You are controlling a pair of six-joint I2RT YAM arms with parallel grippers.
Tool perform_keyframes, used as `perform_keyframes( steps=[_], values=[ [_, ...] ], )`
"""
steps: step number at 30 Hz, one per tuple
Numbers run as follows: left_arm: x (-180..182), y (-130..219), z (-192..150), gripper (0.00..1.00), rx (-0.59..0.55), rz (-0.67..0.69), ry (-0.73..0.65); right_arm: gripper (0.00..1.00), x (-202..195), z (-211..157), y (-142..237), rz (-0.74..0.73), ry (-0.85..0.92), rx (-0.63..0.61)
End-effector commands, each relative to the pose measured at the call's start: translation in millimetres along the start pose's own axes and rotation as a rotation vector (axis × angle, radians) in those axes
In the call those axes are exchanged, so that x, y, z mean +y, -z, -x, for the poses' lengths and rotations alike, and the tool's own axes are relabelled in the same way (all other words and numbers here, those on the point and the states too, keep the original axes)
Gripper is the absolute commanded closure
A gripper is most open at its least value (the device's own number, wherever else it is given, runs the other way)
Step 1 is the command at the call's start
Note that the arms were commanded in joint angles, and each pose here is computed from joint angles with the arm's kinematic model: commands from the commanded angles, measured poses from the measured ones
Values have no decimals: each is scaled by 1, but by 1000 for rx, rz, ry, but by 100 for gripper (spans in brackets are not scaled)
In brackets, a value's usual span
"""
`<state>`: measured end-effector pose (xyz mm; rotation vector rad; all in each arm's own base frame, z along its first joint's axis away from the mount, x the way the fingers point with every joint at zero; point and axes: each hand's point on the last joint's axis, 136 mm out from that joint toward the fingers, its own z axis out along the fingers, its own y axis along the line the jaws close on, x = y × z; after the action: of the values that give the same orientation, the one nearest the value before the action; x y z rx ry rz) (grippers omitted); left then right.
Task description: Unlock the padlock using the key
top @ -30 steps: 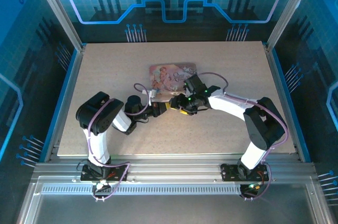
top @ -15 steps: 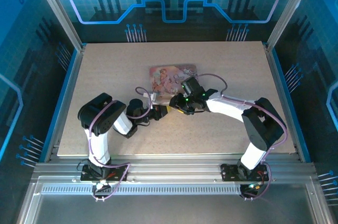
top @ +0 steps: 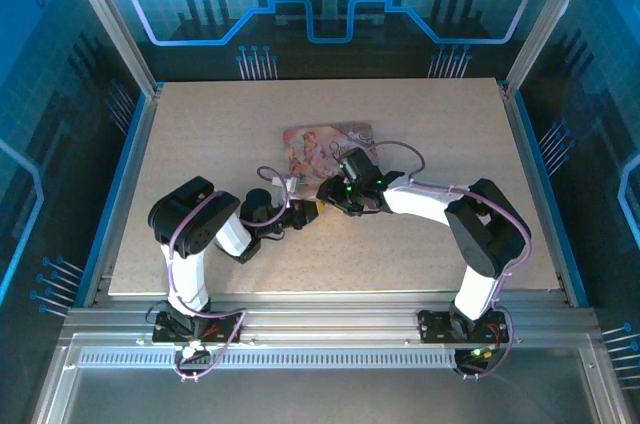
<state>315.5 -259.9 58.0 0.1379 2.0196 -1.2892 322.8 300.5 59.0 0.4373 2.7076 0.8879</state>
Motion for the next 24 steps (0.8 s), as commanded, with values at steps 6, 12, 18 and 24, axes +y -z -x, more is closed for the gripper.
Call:
perform_keyframes(
  steps=[6,12,18,24],
  values=[
    [-12,5,3,100,-27,-40,-63,74,-12,0,-13,-65,-50,9],
    [-15,8,1,100,-21,-46,-75,92,-19,-3,-17,-85,-51,31],
    [-20,7,3,100,-16,-68,-63,100,-22,-9,-21,-59,-58,49],
    [-19,5,7,77,-21,-73,-42,100,-23,-11,-22,-34,-68,58]
  ],
)
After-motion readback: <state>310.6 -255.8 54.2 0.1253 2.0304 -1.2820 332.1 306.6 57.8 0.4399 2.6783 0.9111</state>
